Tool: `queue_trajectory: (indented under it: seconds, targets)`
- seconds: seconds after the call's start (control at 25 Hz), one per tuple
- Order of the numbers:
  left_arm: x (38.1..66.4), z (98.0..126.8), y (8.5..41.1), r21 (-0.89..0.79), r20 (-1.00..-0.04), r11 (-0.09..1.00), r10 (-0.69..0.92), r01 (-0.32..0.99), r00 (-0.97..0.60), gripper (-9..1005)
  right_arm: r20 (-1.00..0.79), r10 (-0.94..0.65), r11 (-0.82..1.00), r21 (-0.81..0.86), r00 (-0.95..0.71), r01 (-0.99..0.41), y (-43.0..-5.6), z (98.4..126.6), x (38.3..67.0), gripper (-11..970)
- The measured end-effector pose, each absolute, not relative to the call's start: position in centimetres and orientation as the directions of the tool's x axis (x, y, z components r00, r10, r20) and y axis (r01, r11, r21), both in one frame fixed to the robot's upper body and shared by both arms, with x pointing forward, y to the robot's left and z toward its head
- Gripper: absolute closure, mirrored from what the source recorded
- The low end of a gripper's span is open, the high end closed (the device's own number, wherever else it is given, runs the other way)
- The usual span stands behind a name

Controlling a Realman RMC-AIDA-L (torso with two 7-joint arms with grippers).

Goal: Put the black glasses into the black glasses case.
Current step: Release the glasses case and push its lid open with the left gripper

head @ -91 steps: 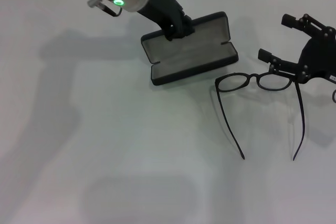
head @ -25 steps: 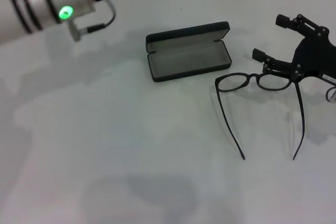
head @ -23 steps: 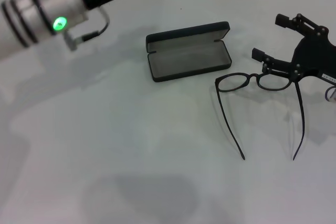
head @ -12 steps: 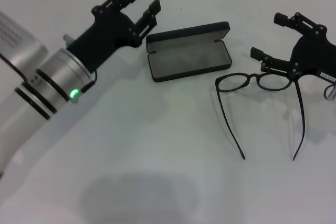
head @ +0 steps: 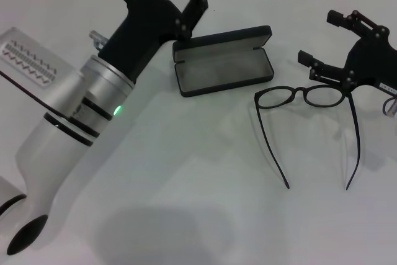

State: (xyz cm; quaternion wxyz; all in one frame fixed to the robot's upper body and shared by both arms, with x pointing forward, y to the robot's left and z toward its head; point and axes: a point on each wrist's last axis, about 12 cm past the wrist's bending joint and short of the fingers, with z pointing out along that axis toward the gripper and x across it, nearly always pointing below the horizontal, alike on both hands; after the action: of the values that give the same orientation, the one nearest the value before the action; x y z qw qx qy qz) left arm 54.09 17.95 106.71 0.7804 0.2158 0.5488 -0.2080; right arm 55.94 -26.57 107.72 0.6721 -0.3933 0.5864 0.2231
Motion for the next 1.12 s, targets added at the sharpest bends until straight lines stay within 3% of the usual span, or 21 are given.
queue_trajectory:
  seconds: [0.52, 0.76, 1.12]
  targets:
    - [54.8, 106.3, 19.5, -0.101, -0.956, 0.853, -0.226, 0.512, 0.188, 441, -0.968, -0.172, 0.557, -0.247, 0.181, -0.793, -26.2, 109.0, 57.6, 88]
    - [54.4, 105.8, 19.9, -0.112, -0.959, 0.859, -0.225, 0.5, 0.171, 382, -0.92, -0.383, 0.416, -0.253, 0.084, -0.873, -24.9, 111.7, 60.0, 89]
    - [54.2, 105.5, 20.0, -0.119, -0.962, 0.862, -0.223, 0.493, 0.157, 248, -0.695, -0.711, 0.21, -0.356, 0.107, -0.911, -18.9, 118.5, 64.9, 117]
